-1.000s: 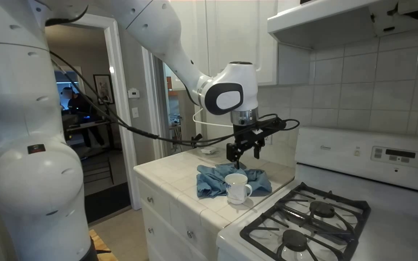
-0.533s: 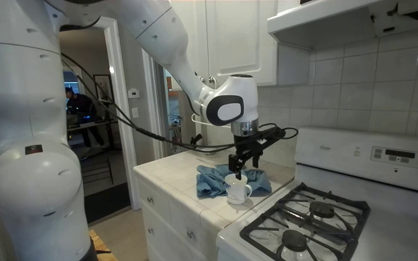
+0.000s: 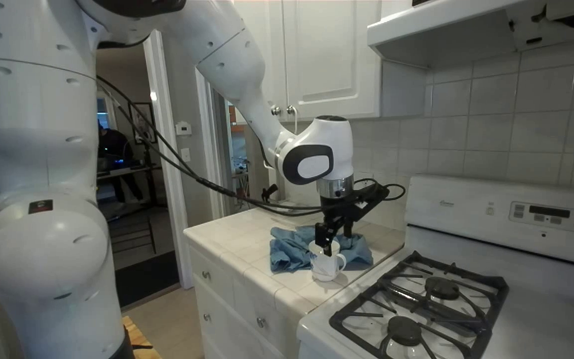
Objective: Move the mug to the left then remove the coat hanger from the knob
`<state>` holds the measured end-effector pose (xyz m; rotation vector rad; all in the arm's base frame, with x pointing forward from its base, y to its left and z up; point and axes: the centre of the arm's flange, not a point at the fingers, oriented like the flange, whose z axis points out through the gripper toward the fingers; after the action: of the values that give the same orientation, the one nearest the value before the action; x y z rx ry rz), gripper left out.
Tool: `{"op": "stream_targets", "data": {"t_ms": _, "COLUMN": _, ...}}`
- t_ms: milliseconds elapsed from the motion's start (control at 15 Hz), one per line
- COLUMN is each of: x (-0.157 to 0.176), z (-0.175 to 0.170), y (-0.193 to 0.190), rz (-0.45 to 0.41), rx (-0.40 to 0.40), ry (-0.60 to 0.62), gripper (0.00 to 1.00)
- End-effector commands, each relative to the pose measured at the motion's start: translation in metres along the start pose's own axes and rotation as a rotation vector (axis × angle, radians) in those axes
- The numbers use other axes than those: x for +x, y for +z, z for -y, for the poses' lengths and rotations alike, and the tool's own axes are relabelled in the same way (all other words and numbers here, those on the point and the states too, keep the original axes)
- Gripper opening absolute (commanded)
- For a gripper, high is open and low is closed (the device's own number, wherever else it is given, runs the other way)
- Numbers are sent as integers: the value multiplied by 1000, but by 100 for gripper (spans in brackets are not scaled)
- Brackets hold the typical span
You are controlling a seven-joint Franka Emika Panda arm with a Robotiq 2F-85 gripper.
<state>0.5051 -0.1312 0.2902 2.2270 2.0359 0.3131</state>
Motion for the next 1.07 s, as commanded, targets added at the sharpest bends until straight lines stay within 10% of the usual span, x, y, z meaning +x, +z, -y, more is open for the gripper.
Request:
{"op": "stream_targets", "data": {"t_ms": 0, "x": 0, "z": 0, "y": 0, "rz": 0, "rx": 0, "ry": 0, "gripper": 100}}
{"op": "stream_targets", "data": {"t_ms": 1000, "x": -21, "z": -4, "y": 42, "rz": 4, "rx": -2, "ry": -64, "gripper": 100}}
